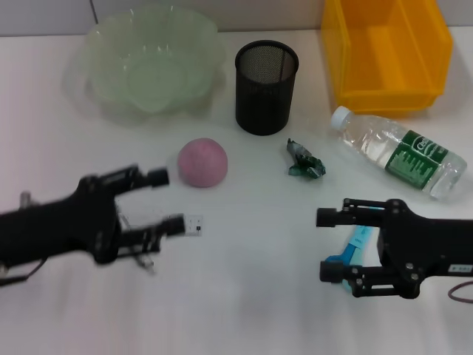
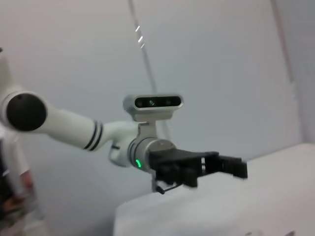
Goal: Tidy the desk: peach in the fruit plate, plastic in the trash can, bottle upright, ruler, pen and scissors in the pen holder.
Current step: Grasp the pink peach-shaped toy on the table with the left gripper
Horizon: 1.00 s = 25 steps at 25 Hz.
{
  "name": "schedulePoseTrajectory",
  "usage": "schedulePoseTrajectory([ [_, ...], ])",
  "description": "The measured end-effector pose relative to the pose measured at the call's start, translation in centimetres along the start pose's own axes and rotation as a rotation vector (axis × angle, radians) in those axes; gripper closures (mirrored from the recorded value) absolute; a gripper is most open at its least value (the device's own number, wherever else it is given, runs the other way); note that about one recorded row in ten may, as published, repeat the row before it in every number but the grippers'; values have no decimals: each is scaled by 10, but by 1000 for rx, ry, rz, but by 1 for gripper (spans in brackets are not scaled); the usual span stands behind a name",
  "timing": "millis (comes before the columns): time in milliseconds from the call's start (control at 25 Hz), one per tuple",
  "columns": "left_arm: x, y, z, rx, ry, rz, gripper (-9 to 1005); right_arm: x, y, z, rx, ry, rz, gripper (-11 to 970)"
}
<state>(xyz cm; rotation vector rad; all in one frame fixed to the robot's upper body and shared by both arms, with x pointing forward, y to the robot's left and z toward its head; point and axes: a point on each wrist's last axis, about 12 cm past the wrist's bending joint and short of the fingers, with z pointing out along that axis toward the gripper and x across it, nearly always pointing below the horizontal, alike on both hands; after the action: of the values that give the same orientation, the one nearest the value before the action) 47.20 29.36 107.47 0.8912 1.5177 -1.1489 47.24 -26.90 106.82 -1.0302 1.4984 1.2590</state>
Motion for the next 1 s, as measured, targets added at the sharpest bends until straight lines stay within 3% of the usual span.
schedulePoseTrajectory([
  [160, -7, 6, 7, -14, -9, -22, 200, 11, 7, -7, 75, -49, 8, 217],
  [280, -39, 28, 39, 1, 57, -53, 202, 20, 16, -14, 132, -93, 15, 217],
  [360, -42, 32, 44, 1, 83, -66, 204, 26, 22, -18, 162, -119, 13, 217],
  [400, -48, 37, 52, 0, 118, -73, 205, 30, 26, -21, 187, -135, 15, 217],
  [480, -67, 66, 86, -96, 291, -173, 204, 32, 28, -23, 195, -139, 16, 217],
  [600, -75, 81, 104, -165, 408, -187, 204, 36, 32, -25, 210, -151, 35, 217],
  [800, -80, 92, 124, -241, 552, -172, 204, 38, 34, -25, 216, -155, 42, 217],
  [1000, -78, 94, 136, -273, 659, -144, 205, 39, 35, -25, 220, -162, 47, 217],
])
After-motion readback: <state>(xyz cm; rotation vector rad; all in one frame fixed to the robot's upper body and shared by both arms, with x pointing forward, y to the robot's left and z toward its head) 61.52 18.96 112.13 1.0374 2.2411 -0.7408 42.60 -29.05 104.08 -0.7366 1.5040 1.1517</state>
